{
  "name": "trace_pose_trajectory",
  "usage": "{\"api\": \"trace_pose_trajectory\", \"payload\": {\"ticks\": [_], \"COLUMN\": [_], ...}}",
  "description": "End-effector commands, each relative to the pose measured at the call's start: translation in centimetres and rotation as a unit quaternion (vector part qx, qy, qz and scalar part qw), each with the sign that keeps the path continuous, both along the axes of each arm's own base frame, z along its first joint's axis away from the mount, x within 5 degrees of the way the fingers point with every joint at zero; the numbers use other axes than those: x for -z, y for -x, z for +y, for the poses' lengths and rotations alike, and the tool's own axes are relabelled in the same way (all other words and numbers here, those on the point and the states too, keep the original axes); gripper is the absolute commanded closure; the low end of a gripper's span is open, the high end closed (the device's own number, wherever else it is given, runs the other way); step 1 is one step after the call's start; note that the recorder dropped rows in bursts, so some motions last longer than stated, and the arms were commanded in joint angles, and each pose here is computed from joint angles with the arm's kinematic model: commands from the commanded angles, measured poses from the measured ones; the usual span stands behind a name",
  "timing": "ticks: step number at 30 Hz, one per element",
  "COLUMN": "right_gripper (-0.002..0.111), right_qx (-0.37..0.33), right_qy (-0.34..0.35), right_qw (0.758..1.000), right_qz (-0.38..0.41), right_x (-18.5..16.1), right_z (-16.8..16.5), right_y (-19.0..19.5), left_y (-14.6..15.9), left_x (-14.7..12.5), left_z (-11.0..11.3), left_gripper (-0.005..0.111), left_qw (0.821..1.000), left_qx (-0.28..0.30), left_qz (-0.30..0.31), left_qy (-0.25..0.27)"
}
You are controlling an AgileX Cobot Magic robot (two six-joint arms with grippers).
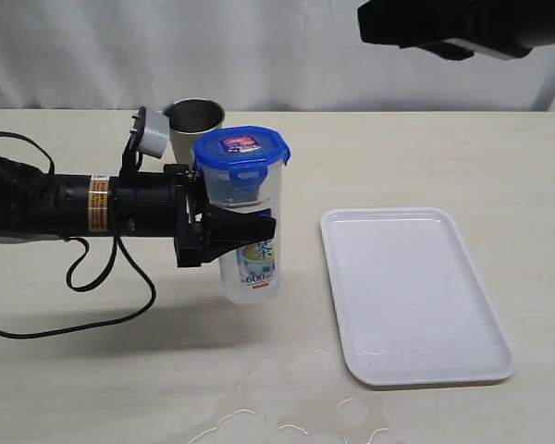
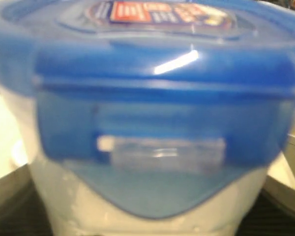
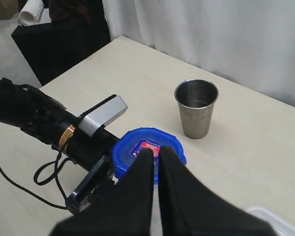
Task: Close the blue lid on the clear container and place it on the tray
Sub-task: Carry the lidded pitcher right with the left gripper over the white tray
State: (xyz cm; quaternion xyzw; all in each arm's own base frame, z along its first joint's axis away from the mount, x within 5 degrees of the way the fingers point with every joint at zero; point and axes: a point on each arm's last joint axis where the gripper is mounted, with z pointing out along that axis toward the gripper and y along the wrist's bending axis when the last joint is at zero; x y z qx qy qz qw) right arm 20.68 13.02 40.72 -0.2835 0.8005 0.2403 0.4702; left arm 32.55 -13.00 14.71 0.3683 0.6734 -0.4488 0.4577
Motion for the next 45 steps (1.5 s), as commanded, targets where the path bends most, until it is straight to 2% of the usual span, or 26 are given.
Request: {"api": "trace_pose_trajectory", "payload": {"ticks": [1, 8, 10, 13, 16, 18, 22, 26, 29, 33, 35, 40, 42, 44, 45], "right_gripper": [0.104, 0.104, 0.104, 0.104, 0.104, 0.104, 0.104, 0.104, 0.104, 0.104, 0.104, 0.104, 0.104, 0.104, 0.104], "right_qx": [0.001, 0.024, 0.032, 0.047, 0.087, 0.122, 0.185, 0.193, 0.192, 0.191, 0.191, 0.191, 0.191, 0.191, 0.191], "right_qy": [0.013, 0.05, 0.06, 0.077, 0.092, 0.101, 0.099, 0.091, 0.091, 0.096, 0.097, 0.098, 0.098, 0.098, 0.098], "right_qw": [1.0, 0.998, 0.998, 0.996, 0.992, 0.987, 0.975, 0.973, 0.973, 0.973, 0.973, 0.973, 0.973, 0.973, 0.973], "right_qz": [-0.015, 0.008, 0.009, 0.0, -0.02, -0.039, -0.074, -0.092, -0.093, -0.085, -0.084, -0.082, -0.082, -0.082, -0.082], "right_x": [-0.8, 0.4, 0.6, 0.5, -0.2, -0.9, -2.2, -3.0, -2.7, -2.0, -1.9, -1.8, -1.8, -1.8, -1.8], "right_z": [-0.8, -1.3, -1.5, -2.0, -3.2, -4.2, -6.1, -6.7, -6.9, -6.8, -6.8, -6.8, -6.8, -6.8, -6.8], "right_y": [1.0, 0.9, 0.8, 0.9, 1.4, 2.0, 3.4, 4.6, 4.8, 4.7, 4.6, 4.6, 4.6, 4.6, 4.6], "left_y": [-0.4, -0.6, -0.7, -0.9, -0.9, -1.0, -1.1, -1.0, -1.4, -1.5, -1.7, -2.4, -2.6, -2.6, -2.6], "left_x": [-2.1, -4.5, -4.7, -4.8, -4.5, -4.2, -4.2, -4.1, -3.6, -2.8, -2.3, -1.7, -1.9, -2.0, -2.0], "left_z": [-2.4, -6.6, -7.7, -9.5, -11.2, -12.3, -14.2, -16.2, -17.3, -18.9, -19.5, -19.6, -19.5, -19.5, -19.6], "left_gripper": [0.107, 0.107, 0.107, 0.107, 0.107, 0.107, 0.107, 0.107, 0.107, 0.107, 0.107, 0.107, 0.107, 0.107, 0.107], "left_qw": [0.999, 0.994, 0.995, 0.994, 0.984, 0.968, 0.932, 0.885, 0.84, 0.77, 0.728, 0.586, 0.555, 0.545, 0.532], "left_qx": [0.024, 0.054, 0.053, 0.045, 0.045, 0.035, 0.029, 0.049, 0.059, 0.09, 0.108, 0.162, 0.175, 0.179, 0.187], "left_qz": [-0.024, -0.067, -0.074, -0.095, -0.157, -0.206, -0.278, -0.357, -0.408, -0.477, -0.508, -0.578, -0.594, -0.6, -0.611], "left_qy": [0.035, 0.068, 0.05, 0.004, -0.068, -0.136, -0.23, -0.296, -0.352, -0.413, -0.448, -0.544, -0.554, -0.558, -0.555]}}
